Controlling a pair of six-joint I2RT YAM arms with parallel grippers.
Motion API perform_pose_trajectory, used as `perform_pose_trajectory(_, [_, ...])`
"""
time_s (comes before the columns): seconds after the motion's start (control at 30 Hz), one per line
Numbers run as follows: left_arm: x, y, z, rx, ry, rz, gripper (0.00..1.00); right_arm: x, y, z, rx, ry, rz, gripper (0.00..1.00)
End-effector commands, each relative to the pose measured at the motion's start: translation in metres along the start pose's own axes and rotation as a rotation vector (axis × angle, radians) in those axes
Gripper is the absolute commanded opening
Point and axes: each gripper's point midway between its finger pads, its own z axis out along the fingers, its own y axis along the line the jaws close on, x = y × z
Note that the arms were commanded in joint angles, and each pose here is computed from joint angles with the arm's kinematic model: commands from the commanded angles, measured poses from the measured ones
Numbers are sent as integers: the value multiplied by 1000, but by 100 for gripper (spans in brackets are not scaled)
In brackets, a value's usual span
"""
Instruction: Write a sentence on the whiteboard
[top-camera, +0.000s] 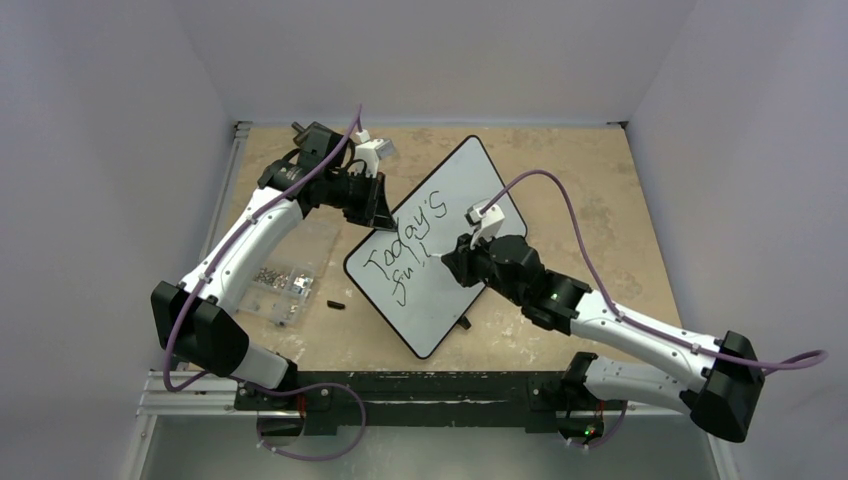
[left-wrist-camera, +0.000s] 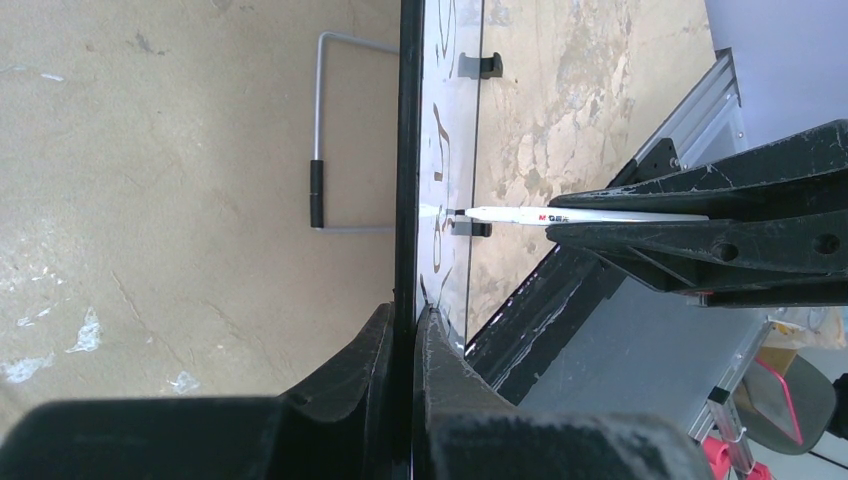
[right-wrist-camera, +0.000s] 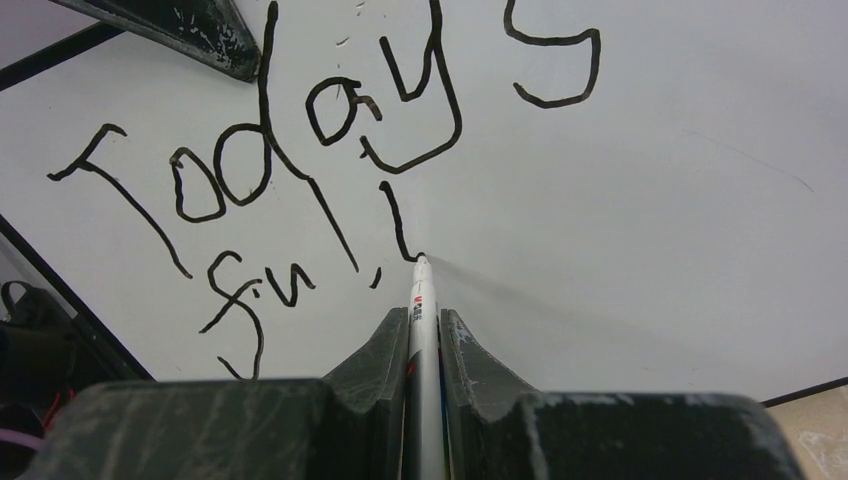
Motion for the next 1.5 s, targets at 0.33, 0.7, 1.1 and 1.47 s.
perform_pose_trajectory(0.33, [-14, 16, -13, -116, -80, 58, 0, -45, -1, -23, 17, -106, -2, 0])
perform_pose_trajectory(0.7, [-12, 18, -10, -116, -62, 55, 0, -53, -18, -25, 69, -141, -12, 0])
perform_pose_trajectory(1.1, [-11, 13, -10, -91, -60, 55, 0, -66, -39, -24, 55, -178, 31, 0])
perform_pose_trajectory(1.47, [-11, 17, -12, -116, -65, 54, 0, -55, -33, -31, -7, -175, 58, 0])
